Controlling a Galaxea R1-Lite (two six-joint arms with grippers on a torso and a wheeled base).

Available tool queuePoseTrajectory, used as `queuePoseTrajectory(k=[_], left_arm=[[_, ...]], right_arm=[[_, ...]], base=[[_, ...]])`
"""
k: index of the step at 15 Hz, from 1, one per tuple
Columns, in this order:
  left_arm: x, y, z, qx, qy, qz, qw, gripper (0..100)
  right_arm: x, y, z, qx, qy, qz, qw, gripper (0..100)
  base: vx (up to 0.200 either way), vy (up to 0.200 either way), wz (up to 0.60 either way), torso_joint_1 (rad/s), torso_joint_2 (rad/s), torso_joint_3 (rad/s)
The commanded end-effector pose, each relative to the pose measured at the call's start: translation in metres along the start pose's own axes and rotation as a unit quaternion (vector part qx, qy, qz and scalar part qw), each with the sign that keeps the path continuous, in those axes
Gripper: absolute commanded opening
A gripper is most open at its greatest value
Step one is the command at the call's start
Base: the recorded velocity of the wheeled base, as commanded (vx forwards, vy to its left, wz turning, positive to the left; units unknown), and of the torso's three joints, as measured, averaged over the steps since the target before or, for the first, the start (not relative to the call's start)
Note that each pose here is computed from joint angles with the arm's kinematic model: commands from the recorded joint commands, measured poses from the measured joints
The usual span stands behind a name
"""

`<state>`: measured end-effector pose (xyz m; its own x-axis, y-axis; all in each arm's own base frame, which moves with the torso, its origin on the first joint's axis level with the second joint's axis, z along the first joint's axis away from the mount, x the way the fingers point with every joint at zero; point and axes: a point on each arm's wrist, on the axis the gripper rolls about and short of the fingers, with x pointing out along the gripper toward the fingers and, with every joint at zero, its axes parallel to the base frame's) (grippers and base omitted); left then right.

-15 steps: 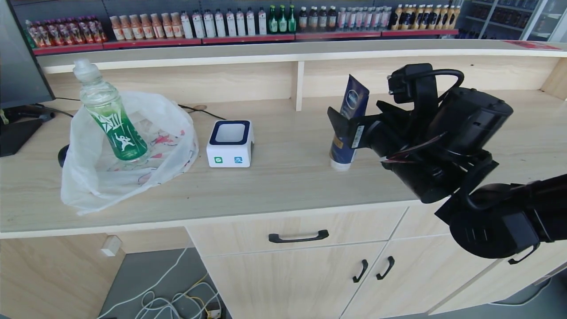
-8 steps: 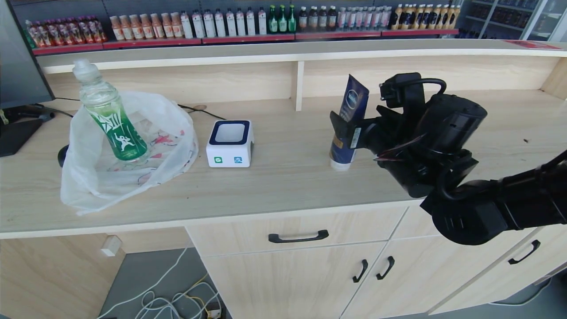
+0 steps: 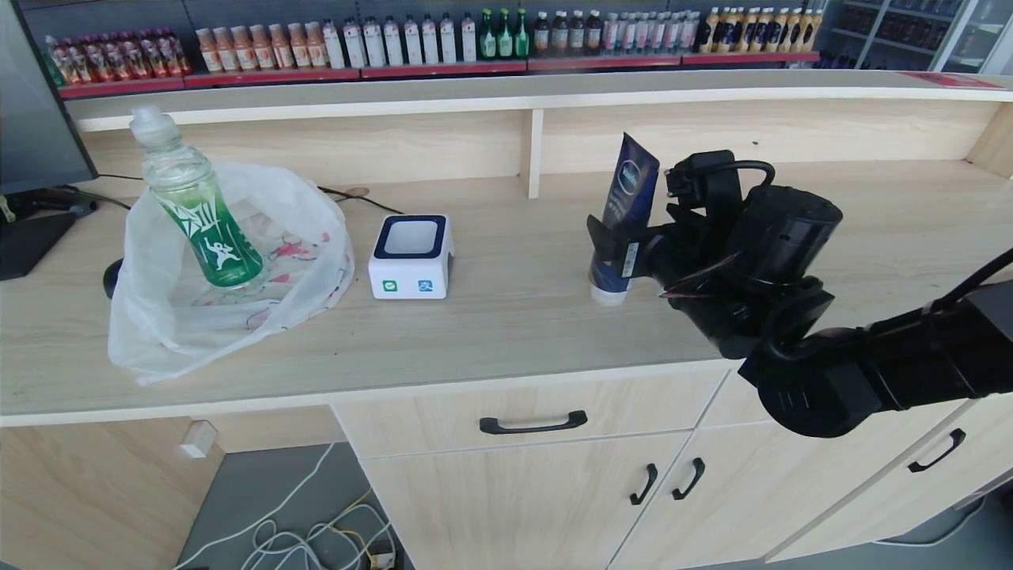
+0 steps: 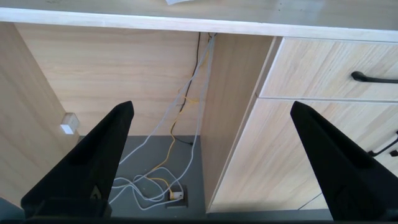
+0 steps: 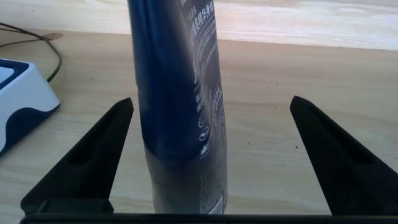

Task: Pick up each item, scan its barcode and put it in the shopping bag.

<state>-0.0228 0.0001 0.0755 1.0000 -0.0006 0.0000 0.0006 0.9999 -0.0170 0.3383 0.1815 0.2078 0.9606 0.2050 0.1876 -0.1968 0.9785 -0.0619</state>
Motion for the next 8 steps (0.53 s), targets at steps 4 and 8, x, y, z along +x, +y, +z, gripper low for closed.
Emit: queuePoseTrajectory(k=[4,8], left_arm=[[0.0,0.0,0.0,0.0,0.0,0.0,1.0,100],[0.0,0.0,0.0,0.0,0.0,0.0,1.0,100]], right_arm=[[0.007,0.004,-0.017,-0.004,0.016,0.003,1.0,100],[0.01,0.003,-0.021,-0.007,0.019,0.001,1.0,100]], base=[[0.0,0.0,0.0,0.0,0.0,0.0],[0.0,0.0,0.0,0.0,0.0,0.0]])
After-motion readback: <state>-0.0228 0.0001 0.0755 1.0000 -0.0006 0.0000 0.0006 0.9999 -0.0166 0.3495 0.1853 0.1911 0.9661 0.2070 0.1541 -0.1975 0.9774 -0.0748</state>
